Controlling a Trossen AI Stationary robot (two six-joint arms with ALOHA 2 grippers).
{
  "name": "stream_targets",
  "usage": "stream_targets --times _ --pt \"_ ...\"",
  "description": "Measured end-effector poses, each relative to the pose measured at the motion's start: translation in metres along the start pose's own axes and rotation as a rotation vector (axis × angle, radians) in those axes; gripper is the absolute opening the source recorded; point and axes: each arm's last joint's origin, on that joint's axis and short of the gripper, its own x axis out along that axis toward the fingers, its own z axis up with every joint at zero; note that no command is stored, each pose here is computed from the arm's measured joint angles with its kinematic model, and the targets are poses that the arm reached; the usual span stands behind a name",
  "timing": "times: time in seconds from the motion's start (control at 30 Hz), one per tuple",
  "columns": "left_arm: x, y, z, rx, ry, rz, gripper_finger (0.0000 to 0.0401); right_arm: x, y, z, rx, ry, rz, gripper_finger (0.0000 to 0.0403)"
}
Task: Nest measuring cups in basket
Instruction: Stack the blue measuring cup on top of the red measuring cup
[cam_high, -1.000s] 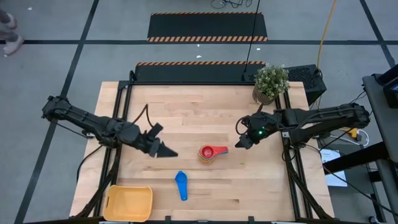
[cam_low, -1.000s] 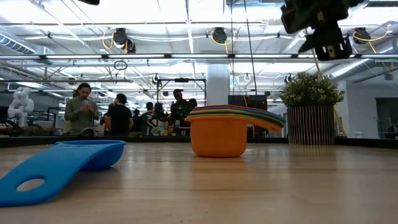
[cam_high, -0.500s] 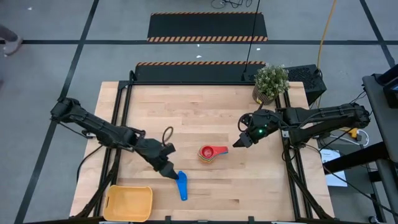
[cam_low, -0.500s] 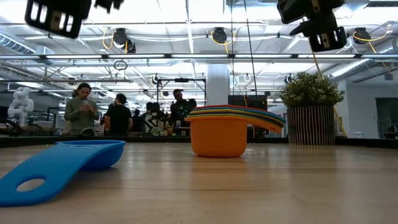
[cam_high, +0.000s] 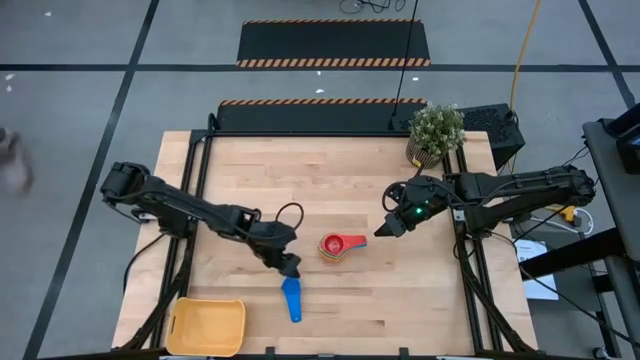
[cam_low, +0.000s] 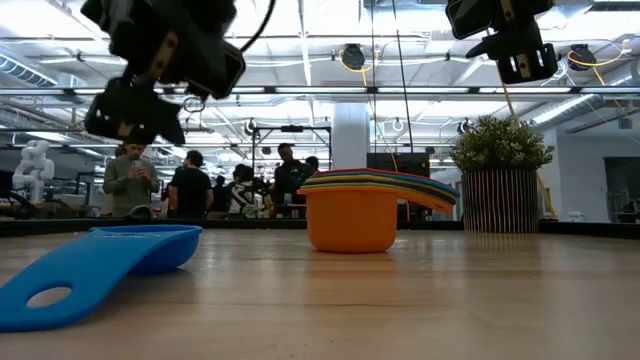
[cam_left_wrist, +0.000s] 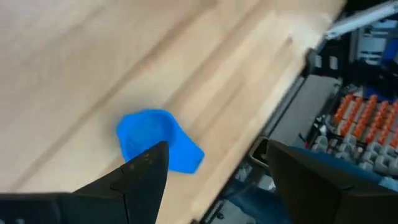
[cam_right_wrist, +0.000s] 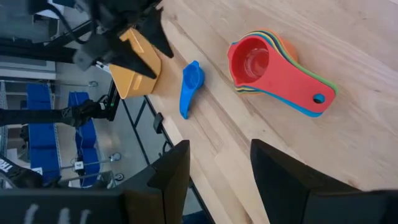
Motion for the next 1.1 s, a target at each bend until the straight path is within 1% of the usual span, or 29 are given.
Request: stream_targets --times 0.13,0.47,0.6,0.73,0.9,1.1 --pt "0.007 0.006 0.005 -0.002 0.002 0.033 0.0273 0.000 0.000 0.000 0.000 0.000 0.000 0.0162" --pt "0.020 0.017 0.011 0.048 0.013 0.096 0.0273 0.000 0.000 0.000 -0.008 0.001 0.000 0.0162" --pt "0.029 0.025 0.014 0.060 0.046 0.129 0.0273 0.000 0.000 0.000 -0.008 0.001 0.001 0.0162" --pt "0.038 0.031 0.017 0.067 0.087 0.141 0.0273 0.000 0.000 0.000 -0.009 0.004 0.004 0.0162" --pt "0.041 0.035 0.021 0.090 0.094 0.149 0.0273 0.000 0.001 0.000 -0.010 0.002 0.009 0.0162" --pt "0.040 0.036 0.024 0.173 0.101 0.136 0.0273 0.000 0.001 0.000 -0.010 0.005 0.011 0.0162"
